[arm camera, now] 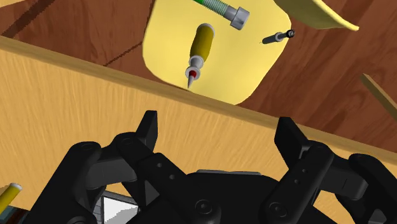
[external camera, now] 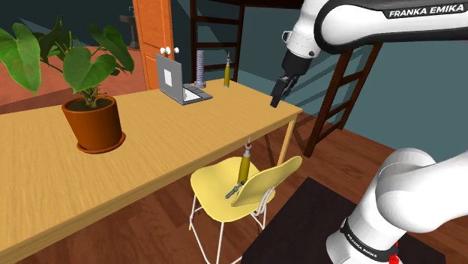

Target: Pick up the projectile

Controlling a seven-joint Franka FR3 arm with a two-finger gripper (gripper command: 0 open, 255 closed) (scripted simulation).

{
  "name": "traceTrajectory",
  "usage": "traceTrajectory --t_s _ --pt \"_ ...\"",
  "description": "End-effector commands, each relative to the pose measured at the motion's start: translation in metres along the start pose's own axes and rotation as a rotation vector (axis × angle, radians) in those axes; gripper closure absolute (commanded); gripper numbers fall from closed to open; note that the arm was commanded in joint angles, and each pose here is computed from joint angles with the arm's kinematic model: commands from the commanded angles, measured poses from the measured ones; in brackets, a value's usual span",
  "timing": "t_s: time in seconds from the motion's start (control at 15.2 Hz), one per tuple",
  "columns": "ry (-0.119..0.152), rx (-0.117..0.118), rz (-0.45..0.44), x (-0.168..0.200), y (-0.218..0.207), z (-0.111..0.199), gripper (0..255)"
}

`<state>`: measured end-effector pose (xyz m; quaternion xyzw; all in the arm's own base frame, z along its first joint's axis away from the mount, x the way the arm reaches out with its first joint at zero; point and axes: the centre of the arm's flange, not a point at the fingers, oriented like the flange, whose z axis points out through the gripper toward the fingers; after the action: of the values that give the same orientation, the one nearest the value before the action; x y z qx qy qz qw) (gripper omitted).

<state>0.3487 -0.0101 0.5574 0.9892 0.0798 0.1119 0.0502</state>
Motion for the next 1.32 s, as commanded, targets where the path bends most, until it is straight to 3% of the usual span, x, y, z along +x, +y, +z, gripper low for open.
traceTrajectory --t_s 0.0,1.12,1.25 --pt "0.004 0.006 -0.005 0.005 0.004 0.027 0" --pt "0.020 0.065 -0.048 0.049 0.038 0.245 0" --pt "0.021 0.067 -0.050 0.050 0.038 0.260 0"
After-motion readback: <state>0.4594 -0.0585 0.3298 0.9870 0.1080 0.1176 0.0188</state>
